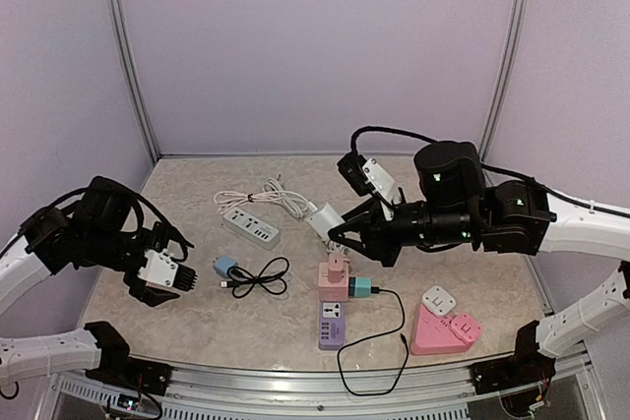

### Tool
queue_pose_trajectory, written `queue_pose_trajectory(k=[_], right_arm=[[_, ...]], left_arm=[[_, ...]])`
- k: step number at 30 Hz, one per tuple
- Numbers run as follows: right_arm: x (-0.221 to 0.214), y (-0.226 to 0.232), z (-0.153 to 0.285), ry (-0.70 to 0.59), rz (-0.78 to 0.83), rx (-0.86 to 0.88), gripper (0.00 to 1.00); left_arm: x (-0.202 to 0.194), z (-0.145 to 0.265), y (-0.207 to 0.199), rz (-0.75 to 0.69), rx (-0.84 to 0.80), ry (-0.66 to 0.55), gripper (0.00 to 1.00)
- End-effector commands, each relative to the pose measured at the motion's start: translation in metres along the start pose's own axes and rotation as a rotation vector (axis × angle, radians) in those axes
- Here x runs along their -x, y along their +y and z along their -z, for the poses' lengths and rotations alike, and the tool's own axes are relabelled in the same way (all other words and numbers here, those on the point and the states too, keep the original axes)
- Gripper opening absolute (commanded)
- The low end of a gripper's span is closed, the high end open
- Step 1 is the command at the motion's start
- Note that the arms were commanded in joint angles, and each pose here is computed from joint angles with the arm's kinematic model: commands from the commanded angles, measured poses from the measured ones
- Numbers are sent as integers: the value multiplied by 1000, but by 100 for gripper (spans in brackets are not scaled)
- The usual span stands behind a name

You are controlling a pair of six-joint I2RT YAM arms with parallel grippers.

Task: Insert the plug
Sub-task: Adjust the plug.

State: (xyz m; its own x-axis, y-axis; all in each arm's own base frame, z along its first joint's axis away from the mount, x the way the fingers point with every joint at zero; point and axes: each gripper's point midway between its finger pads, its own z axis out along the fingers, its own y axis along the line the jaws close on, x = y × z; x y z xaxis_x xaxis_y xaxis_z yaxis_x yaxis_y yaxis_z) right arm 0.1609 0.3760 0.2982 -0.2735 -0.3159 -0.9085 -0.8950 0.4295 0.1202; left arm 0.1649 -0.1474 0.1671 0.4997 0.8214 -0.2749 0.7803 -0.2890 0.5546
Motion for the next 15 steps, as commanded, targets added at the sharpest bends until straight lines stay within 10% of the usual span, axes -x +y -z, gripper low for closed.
queue_pose_trajectory(k=[1, 6, 15], right_arm=[[-36, -21, -16, 179, 112, -120, 0], [-42, 12, -46, 198, 338, -38, 0], [7, 62, -50, -26, 467, 70, 0]], left_arm=[[88, 62, 52, 174, 114, -310, 97], [168, 112, 85, 277, 78, -529, 92], [196, 49, 64, 522, -139, -556, 87]])
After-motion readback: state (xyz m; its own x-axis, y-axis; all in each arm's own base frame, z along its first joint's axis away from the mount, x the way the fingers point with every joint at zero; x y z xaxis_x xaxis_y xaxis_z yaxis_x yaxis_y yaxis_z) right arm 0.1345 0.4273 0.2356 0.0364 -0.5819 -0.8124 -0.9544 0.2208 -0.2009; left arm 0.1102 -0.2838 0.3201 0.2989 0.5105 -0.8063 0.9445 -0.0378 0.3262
